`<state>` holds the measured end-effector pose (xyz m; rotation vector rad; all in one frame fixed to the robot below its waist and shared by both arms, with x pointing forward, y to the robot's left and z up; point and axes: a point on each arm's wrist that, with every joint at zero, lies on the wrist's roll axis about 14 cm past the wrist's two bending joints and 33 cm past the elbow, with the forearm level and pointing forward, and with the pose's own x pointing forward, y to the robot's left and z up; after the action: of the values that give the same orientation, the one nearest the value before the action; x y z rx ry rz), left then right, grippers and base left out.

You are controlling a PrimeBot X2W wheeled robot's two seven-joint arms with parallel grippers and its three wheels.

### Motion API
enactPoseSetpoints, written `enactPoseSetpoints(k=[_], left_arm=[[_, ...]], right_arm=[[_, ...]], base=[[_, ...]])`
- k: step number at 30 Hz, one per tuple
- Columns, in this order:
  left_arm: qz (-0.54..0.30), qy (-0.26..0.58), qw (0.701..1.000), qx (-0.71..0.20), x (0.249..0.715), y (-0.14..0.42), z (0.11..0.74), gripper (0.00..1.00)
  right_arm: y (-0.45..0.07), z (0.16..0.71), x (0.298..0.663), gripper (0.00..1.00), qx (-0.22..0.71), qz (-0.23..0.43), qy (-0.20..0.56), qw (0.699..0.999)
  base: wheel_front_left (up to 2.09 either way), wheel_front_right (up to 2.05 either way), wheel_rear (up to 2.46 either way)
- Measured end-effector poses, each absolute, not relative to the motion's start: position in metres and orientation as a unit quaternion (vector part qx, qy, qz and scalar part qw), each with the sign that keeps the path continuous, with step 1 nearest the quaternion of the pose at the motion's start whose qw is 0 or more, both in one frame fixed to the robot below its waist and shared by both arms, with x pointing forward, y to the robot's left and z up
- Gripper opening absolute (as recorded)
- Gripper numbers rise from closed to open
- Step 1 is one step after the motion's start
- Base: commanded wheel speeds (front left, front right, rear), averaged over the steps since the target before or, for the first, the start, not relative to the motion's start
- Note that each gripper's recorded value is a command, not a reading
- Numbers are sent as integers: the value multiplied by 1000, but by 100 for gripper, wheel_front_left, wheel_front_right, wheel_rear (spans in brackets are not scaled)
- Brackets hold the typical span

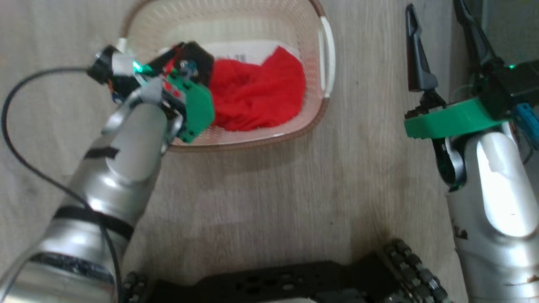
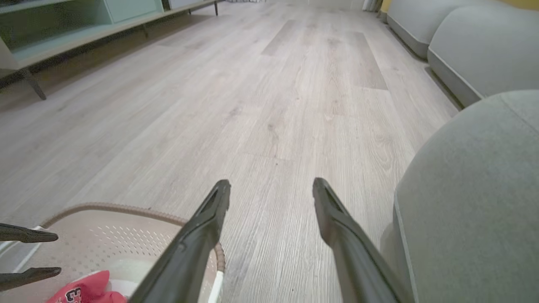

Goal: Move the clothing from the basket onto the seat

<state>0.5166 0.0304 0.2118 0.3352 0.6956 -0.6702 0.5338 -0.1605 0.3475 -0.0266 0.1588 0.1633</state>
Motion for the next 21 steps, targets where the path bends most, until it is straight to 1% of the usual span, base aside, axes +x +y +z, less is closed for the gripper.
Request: enactPoseSetpoints(k=[6, 11, 17, 21], left_arm=[[-309, 407, 834, 210, 522, 39, 152, 100], [-298, 468, 797, 242, 510, 57, 104, 100], [-303, 489, 780, 247, 510, 46, 74, 100], [-307, 512, 762, 251, 498, 46, 60, 100]], right_arm=[[-177, 329, 532, 100, -21, 68, 98, 993], [-198, 317, 522, 100, -14, 43, 117, 992], [-219, 303, 511, 100, -17, 18, 141, 990], [-225, 301, 507, 100, -16, 10, 147, 989]], base=[[0, 0, 0], [0, 0, 0], [0, 0, 0], [0, 0, 0]])
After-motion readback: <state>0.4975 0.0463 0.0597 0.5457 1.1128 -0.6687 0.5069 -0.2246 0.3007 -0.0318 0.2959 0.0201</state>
